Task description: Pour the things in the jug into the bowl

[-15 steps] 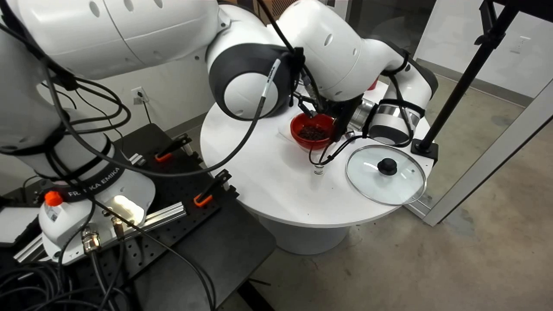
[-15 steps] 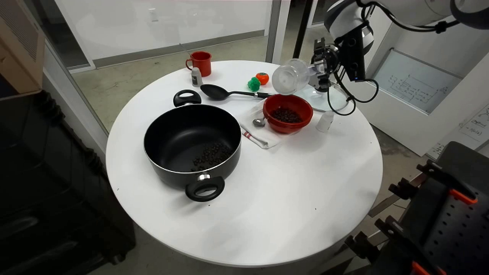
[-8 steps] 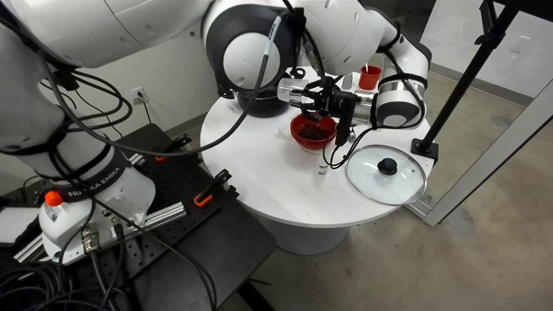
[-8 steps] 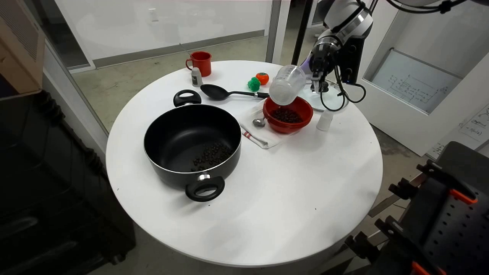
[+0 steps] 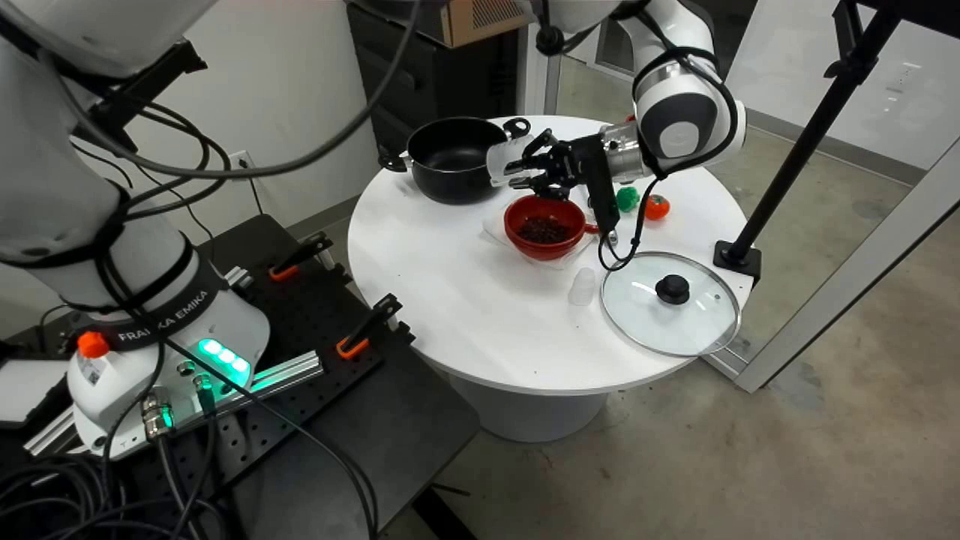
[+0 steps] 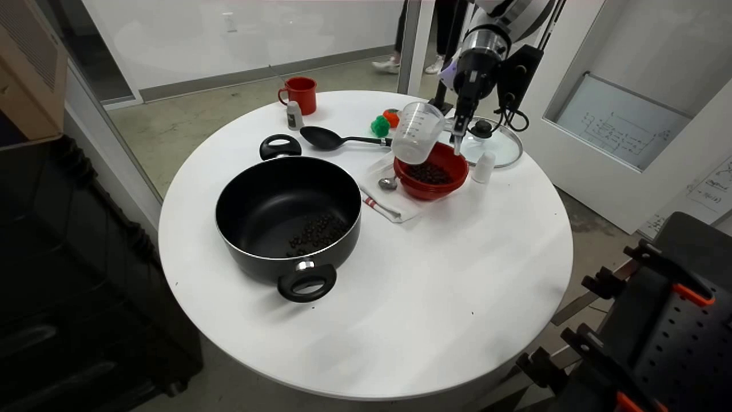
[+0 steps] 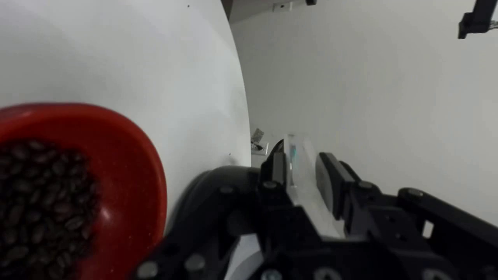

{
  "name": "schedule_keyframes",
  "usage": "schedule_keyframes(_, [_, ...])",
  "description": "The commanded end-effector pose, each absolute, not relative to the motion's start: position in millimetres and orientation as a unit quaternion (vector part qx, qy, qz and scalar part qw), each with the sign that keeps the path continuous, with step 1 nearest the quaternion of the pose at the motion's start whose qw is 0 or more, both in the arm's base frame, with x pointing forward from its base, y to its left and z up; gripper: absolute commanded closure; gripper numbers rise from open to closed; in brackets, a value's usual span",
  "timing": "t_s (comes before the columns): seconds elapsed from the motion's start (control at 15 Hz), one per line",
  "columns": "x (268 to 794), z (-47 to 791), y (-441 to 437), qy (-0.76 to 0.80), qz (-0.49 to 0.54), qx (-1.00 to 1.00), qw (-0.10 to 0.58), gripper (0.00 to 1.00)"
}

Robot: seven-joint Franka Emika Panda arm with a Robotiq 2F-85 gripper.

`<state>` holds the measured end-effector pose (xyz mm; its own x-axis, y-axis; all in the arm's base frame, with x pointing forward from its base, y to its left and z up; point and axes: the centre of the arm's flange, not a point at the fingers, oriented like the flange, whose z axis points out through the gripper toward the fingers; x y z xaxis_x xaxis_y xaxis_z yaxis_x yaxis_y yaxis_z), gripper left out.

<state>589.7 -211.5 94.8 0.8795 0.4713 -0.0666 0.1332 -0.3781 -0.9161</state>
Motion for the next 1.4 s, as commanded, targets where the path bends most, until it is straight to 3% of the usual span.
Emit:
schedule_keyframes(0.0, [536,140,-176,-0.234,0.099,-0.845,0.471,0.94])
schedule_keyframes(0.47, [519,167,-174,-0.302,0.067,-0.895,0.323,0.94])
schedule_keyframes(0.67, [496,178,-166,-0.316,0.098,-0.889,0.317,0.94])
schedule_keyframes(0.73, [549,155,-190,-0.302,0.093,-0.89,0.33,0.94])
schedule_keyframes(0.8, [543,157,-187,-0.302,0.096,-0.888,0.332,0.74])
schedule_keyframes(0.93, [545,158,-187,-0.303,0.094,-0.889,0.332,0.74])
schedule_keyframes(1.0, [546,157,-189,-0.302,0.093,-0.889,0.332,0.94])
schedule_keyframes(1.33, [538,107,-199,-0.291,0.036,-0.918,0.266,0.94])
